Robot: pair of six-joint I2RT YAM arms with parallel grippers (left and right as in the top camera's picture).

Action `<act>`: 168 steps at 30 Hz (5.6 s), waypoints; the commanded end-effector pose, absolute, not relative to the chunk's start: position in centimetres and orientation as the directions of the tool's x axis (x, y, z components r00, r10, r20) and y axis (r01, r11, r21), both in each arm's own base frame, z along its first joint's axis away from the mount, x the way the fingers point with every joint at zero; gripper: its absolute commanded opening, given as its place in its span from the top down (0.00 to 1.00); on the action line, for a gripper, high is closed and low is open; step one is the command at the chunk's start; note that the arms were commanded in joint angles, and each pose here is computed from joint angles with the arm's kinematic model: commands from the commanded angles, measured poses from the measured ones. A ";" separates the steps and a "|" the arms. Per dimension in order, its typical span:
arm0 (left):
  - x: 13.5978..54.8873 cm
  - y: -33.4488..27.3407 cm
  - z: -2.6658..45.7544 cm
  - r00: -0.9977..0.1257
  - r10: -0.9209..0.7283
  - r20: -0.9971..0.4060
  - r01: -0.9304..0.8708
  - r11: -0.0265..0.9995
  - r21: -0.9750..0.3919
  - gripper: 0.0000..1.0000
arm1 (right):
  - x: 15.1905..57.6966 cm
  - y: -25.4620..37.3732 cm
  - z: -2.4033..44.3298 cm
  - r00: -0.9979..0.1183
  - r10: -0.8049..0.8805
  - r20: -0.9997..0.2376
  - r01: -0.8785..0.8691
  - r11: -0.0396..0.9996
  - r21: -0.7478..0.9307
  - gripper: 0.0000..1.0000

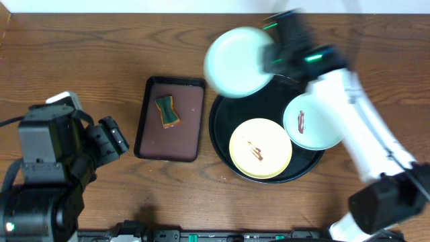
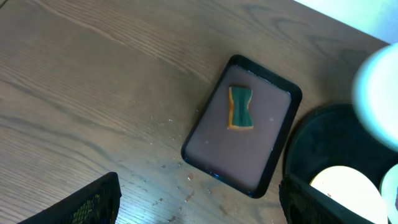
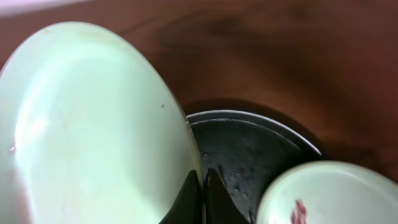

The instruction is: Clean dirty plates on tray and stack at the side

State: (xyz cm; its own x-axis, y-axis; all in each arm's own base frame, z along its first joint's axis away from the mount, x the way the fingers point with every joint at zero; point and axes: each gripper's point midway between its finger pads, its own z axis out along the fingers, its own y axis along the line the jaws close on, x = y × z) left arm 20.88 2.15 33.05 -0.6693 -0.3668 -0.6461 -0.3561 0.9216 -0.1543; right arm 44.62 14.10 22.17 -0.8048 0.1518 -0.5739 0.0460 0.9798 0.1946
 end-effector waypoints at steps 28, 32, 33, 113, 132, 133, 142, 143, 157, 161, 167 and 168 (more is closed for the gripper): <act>23.3 1.9 31.1 -0.731 -0.374 -0.571 -0.366 0.921 -0.134 0.18 | 29.4 -20.1 1.9 -0.488 0.872 0.037 0.869 0.480 0.122 0.99; 23.3 1.9 31.0 -0.732 -0.374 -0.570 -0.366 0.921 -0.134 0.18 | 29.4 -20.7 2.3 -0.481 0.877 0.012 0.871 0.476 0.124 0.99; 23.3 1.9 31.0 -0.731 -0.374 -0.570 -0.366 0.921 -0.134 0.18 | 29.5 -20.8 2.5 -0.481 0.877 0.005 0.870 0.476 0.125 0.99; 24.2 1.4 29.6 -0.775 -0.375 -0.508 -0.360 0.924 -0.132 0.18 | 35.2 11.2 6.4 -0.977 -0.048 -0.205 -0.109 0.948 0.299 0.61; 24.3 0.6 29.4 -0.796 -0.354 -0.491 -0.322 0.934 -0.153 0.18 | 26.7 11.6 0.5 -0.989 0.116 0.097 0.142 0.936 0.323 0.99; 24.3 0.6 29.4 -0.796 -0.354 -0.491 -0.322 0.934 -0.153 0.18 | 26.3 11.9 0.7 -0.982 0.141 0.125 0.176 0.925 0.336 0.99; 24.3 0.6 29.4 -0.795 -0.355 -0.493 -0.322 0.934 -0.154 0.18 | 22.9 11.1 1.5 -0.931 0.239 0.276 0.310 0.917 0.252 0.99; 24.4 0.6 29.4 -0.794 -0.355 -0.493 -0.322 0.934 -0.154 0.18 | 23.1 11.2 1.6 -0.938 0.225 0.265 0.295 0.918 0.265 0.99; 24.9 -0.3 27.9 -0.831 -0.356 -0.428 -0.307 0.934 -0.182 0.18 | 29.3 9.9 1.4 -0.998 0.028 -0.058 0.009 0.952 0.307 0.69; 25.5 -0.4 24.8 -0.865 -0.368 -0.340 -0.334 0.929 -0.156 0.18 | 30.0 10.3 1.0 -0.996 -0.009 -0.094 -0.037 0.955 0.294 0.69; 27.4 -1.9 18.3 -0.913 -0.350 -0.209 -0.327 0.935 -0.136 0.22 | 30.0 10.0 -0.3 -0.996 -0.023 -0.087 -0.043 0.969 0.244 0.93; 27.7 -2.0 17.6 -0.915 -0.352 -0.197 -0.330 0.934 -0.133 0.22 | 29.9 10.0 -0.4 -0.996 -0.022 -0.081 -0.042 0.969 0.244 0.92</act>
State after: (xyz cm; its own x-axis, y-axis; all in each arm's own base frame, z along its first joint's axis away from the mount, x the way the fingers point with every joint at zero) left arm 27.42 -1.17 20.20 -0.8971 -0.3537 -0.2646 -0.3279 0.9346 -0.1376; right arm 30.37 10.50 0.74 -0.9949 0.0033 -0.1010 -0.0261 0.9574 0.2877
